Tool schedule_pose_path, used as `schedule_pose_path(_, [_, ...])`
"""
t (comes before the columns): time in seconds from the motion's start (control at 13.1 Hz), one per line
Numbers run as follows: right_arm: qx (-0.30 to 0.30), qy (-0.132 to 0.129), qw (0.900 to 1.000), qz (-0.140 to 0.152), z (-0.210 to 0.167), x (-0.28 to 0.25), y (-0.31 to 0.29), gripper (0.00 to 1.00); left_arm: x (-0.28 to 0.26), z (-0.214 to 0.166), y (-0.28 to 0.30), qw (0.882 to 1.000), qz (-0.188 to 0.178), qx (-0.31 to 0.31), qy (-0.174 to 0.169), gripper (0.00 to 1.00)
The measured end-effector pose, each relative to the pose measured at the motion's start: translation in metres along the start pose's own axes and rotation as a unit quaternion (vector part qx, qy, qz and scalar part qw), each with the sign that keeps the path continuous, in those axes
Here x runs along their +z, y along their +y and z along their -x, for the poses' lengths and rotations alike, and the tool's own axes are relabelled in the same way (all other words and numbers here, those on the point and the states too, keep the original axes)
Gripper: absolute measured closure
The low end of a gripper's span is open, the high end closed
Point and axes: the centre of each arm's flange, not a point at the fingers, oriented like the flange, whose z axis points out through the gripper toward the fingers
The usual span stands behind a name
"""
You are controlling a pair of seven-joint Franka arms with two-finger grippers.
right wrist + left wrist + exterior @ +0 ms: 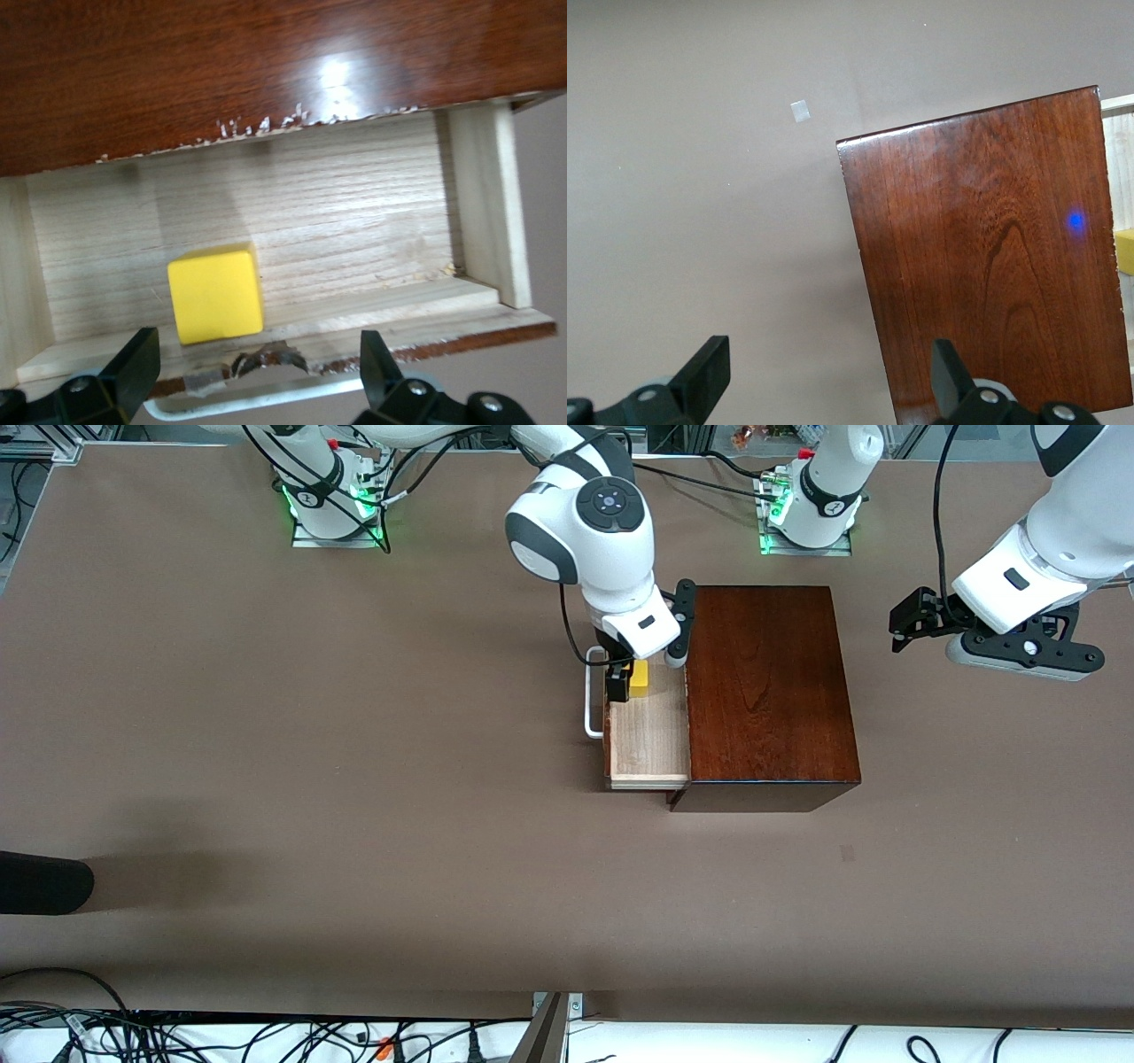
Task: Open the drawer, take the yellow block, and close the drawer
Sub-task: 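Lower the right gripper into the drawer and grasp the yellow cube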
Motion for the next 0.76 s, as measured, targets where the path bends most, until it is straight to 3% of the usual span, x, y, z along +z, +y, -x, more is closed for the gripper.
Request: schedule_pose_path(0.76, [-0.032, -0.026, 0.999, 0.002, -0.01, 0.054, -0.027, 0.0, -0.008, 0.007, -0.004, 1.0, 0.0, -0.004, -0.004, 0.0])
